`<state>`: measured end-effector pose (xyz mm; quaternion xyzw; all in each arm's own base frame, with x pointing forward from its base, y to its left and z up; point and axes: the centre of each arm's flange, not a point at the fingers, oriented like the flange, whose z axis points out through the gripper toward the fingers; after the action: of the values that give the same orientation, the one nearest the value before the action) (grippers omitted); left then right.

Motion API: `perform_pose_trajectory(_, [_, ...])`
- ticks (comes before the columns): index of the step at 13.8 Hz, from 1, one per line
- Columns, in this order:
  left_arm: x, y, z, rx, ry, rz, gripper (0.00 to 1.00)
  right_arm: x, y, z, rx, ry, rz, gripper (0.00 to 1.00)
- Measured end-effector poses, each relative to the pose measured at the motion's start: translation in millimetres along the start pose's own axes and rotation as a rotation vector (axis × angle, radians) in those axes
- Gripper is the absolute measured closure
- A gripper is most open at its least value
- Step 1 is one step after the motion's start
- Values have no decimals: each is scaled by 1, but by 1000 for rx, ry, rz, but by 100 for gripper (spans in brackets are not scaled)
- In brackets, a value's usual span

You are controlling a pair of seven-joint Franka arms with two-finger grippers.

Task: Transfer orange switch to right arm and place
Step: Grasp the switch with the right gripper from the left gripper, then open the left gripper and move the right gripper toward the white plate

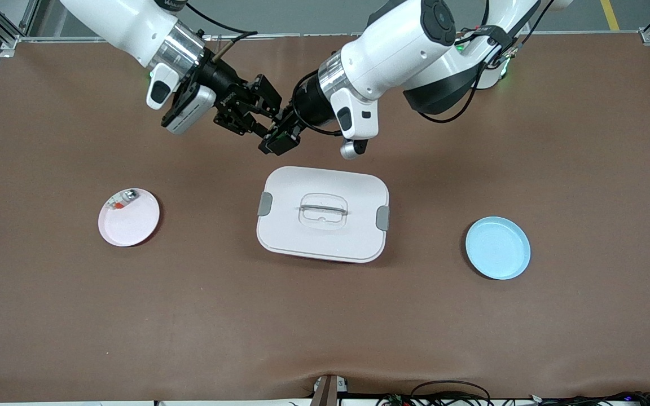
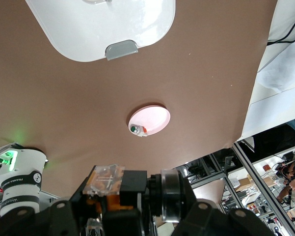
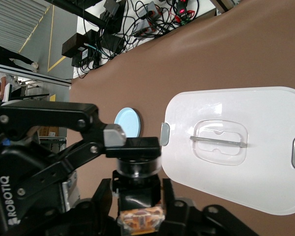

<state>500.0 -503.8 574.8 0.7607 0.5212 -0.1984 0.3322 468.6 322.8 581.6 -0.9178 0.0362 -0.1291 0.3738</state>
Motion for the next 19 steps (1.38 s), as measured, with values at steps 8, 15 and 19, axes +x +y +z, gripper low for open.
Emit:
perform_pose_trajectory(8, [3,0,1,2,4,-3,28,0,0,4,-7,3,-14,59])
perform_pose_trajectory(15, [6,0,2,5,7,-6,27,0,1,7,-10,0,-15,59])
perform_pose_trajectory(19, [-2,1,-2,-5,-2,2,0,0,9,22,-28,-16,-4,59])
